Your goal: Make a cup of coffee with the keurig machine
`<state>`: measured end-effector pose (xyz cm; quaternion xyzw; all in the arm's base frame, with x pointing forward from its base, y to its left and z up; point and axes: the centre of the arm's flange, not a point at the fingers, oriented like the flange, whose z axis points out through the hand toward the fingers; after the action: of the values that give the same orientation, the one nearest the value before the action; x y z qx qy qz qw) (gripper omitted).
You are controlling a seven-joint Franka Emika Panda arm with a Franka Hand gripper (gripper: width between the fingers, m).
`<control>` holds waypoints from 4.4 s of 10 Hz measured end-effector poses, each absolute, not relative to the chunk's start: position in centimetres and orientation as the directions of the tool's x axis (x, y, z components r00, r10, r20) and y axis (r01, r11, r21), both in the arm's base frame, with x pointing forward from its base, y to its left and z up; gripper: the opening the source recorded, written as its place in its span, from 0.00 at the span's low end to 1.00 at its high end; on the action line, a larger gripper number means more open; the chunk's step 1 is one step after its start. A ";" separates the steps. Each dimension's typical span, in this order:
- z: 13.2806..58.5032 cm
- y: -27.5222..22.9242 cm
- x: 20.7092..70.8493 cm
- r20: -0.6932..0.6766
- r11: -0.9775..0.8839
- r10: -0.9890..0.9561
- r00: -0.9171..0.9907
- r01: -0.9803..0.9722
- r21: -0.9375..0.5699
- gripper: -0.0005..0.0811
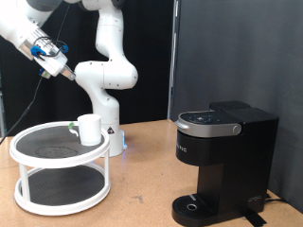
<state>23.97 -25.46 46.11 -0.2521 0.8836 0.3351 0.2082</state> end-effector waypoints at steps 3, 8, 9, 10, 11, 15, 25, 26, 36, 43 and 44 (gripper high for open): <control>46.1 -25.4 24.1 -0.546 0.644 -0.303 -0.781 -0.590 0.487 0.01; 44.2 -25.9 24.2 -0.519 0.707 -0.251 -0.817 -0.521 0.478 0.01; 43.6 -26.0 24.2 -0.513 0.712 -0.247 -0.822 -0.513 0.480 0.01; 42.9 -26.1 24.3 -0.504 0.722 -0.246 -0.828 -0.503 0.475 0.01; 42.0 -26.0 24.3 -0.490 0.727 -0.249 -0.835 -0.496 0.475 0.01; 38.2 -25.8 24.2 -0.445 0.748 -0.252 -0.860 -0.464 0.474 0.14; 32.9 -24.7 24.5 -0.420 0.760 -0.298 -0.857 -0.479 0.440 0.90; 32.6 -24.5 24.5 -0.420 0.760 -0.297 -0.858 -0.478 0.439 0.91; 32.2 -24.2 24.7 -0.441 0.760 -0.288 -0.850 -0.483 0.436 0.11; 34.0 -23.9 25.0 -0.498 0.738 -0.240 -0.833 -0.490 0.464 0.01; 34.4 -23.8 25.3 -0.513 0.741 -0.228 -0.828 -0.489 0.461 0.01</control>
<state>25.33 -23.77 34.40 -0.1974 0.9074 0.3010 0.2171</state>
